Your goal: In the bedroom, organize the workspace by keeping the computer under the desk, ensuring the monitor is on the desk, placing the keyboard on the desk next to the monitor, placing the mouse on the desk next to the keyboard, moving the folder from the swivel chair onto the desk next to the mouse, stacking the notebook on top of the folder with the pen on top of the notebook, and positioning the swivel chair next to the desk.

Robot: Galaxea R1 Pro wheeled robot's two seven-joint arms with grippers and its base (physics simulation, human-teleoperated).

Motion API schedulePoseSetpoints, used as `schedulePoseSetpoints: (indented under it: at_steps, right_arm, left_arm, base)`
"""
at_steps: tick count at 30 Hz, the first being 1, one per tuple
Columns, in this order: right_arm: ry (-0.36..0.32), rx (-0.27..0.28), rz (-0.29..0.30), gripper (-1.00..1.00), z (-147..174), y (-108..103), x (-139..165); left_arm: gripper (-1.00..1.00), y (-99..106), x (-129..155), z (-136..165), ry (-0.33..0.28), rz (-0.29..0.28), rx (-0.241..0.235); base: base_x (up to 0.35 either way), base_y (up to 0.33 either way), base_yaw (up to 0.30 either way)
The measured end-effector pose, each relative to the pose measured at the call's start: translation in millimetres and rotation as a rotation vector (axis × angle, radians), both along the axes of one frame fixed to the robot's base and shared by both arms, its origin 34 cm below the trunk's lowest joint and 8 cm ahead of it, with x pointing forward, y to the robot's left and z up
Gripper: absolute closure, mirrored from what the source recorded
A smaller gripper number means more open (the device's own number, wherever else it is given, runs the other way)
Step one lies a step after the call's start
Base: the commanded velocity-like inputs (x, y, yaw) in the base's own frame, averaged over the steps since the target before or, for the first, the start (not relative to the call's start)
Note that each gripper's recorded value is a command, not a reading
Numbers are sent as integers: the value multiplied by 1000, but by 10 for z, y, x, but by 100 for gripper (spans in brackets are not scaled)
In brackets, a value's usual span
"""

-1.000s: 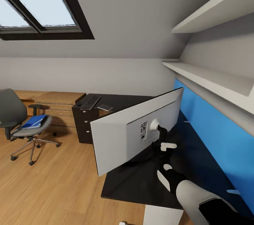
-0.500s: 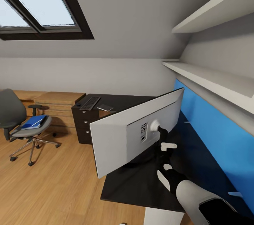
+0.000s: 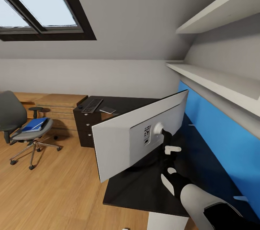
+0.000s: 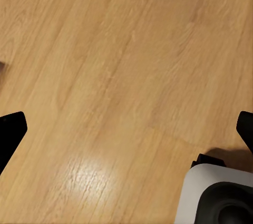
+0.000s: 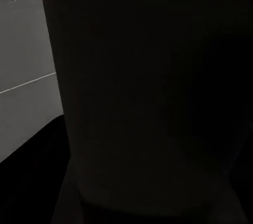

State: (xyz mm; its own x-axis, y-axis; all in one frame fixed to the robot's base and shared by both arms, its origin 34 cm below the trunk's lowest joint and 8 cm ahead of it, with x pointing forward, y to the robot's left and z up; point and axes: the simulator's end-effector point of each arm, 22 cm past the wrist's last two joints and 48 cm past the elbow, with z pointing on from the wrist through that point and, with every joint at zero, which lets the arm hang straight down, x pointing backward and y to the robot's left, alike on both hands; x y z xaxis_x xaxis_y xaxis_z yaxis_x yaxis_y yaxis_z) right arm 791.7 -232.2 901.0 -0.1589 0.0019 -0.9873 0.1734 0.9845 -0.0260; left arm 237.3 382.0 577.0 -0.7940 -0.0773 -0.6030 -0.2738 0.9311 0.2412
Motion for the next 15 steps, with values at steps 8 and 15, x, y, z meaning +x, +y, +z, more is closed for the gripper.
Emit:
schedulePoseSetpoints:
  at_steps: [8,15]
  right_arm:
    - [0,-1,1,100,0,-5,0]
    - [2,-8,9,100,4,10,7]
  left_arm:
    - [-100,-5,0,-1,0,0,-1]
    - [-100,-3,-1,-1,0,0,-1]
  base:
    - [0,-2,0]
    - [0,-216,0]
